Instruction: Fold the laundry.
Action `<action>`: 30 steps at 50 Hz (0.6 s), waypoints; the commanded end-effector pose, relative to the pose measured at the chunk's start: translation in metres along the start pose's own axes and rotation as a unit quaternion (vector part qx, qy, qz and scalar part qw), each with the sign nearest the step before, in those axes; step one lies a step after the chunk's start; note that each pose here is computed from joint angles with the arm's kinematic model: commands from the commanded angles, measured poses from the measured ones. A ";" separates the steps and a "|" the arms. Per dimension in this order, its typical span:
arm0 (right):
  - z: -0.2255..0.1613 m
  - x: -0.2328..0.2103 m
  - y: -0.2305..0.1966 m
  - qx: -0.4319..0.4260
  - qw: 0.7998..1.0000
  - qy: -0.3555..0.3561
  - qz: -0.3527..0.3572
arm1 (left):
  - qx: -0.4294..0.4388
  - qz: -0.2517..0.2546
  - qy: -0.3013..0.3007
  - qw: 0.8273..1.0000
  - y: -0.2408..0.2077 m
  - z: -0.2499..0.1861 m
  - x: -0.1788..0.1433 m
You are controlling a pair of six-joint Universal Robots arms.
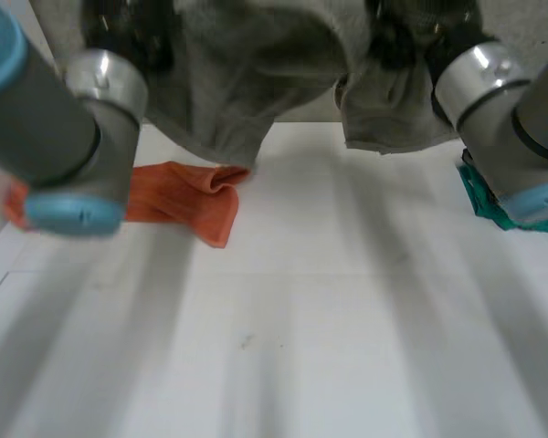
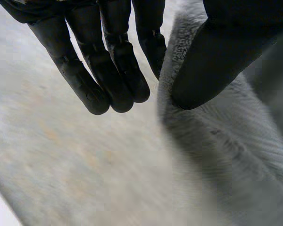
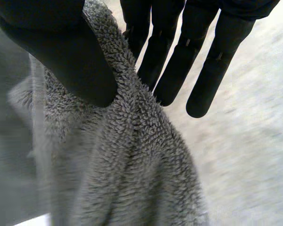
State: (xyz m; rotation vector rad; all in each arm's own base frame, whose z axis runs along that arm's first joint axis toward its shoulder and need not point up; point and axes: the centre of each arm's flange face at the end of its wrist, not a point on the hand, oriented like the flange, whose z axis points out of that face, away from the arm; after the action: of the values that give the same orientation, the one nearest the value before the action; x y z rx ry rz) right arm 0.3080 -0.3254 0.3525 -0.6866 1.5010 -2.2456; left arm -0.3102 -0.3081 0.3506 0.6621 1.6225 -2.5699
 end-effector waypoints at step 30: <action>-0.114 0.010 0.102 -0.350 0.922 0.113 0.123 | -0.105 0.015 0.106 0.989 0.004 -0.079 0.015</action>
State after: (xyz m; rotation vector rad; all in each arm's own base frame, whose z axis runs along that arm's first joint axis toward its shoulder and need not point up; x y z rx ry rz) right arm 0.2648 -0.3075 0.2169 -0.5945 2.2861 -1.6731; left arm -0.2982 -0.2407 0.2859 1.0050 1.9585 -2.2535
